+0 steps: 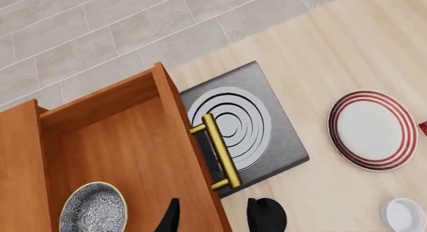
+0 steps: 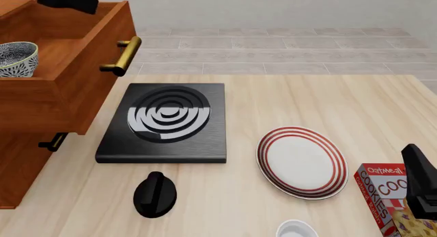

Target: Pick the akita bowl in the top layer of the wooden cabinet and place it on the plate.

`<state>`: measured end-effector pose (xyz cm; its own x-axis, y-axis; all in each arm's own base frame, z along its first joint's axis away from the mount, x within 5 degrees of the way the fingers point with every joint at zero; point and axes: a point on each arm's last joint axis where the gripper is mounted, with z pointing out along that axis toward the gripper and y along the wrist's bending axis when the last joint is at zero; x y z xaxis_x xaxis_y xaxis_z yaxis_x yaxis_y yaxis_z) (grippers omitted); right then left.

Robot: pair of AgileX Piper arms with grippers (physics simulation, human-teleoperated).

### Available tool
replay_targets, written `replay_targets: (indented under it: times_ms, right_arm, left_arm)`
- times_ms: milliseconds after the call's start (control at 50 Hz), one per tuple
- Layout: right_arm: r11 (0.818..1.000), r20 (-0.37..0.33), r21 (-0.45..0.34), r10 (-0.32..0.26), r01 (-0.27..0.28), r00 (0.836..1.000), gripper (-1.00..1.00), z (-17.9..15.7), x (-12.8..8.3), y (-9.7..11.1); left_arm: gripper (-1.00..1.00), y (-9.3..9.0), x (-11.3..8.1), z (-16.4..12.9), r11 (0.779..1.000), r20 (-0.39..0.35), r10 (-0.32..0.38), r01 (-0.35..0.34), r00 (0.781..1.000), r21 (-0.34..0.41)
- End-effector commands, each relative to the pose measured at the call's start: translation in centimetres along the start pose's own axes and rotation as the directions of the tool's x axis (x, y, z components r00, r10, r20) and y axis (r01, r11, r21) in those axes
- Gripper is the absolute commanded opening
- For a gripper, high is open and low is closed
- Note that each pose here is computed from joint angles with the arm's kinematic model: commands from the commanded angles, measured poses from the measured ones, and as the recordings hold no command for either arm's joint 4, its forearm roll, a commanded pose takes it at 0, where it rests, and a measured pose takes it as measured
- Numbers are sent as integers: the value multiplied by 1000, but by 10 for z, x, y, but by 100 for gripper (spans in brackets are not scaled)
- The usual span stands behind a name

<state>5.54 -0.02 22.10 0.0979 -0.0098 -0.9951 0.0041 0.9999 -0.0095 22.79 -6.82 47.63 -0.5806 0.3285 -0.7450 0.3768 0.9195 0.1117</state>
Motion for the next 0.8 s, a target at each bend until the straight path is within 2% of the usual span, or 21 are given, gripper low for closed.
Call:
replay_targets:
  times_ms: [20, 220, 380, 800]
  right_arm:
    - [1000, 0, 0, -1, 1, 1000, 100, 0, 0, 0]
    - [1000, -2, -1, -2, 2, 1000, 100, 0, 1, 0]
    - [1000, -1, -1, -2, 2, 1000, 100, 0, 0, 0]
    - [1000, -1, -2, -2, 2, 1000, 100, 0, 0, 0]
  left_arm:
    - [100, 9, 0, -4, 1000, -20, 6, -7, 1000, -24]
    - [100, 20, 13, 9, 999, -88, 5, -10, 996, -50]
    - [100, 32, 16, 12, 997, -107, -1, -8, 994, -82]
    - [100, 49, 19, 15, 992, -126, -27, 11, 992, -126]
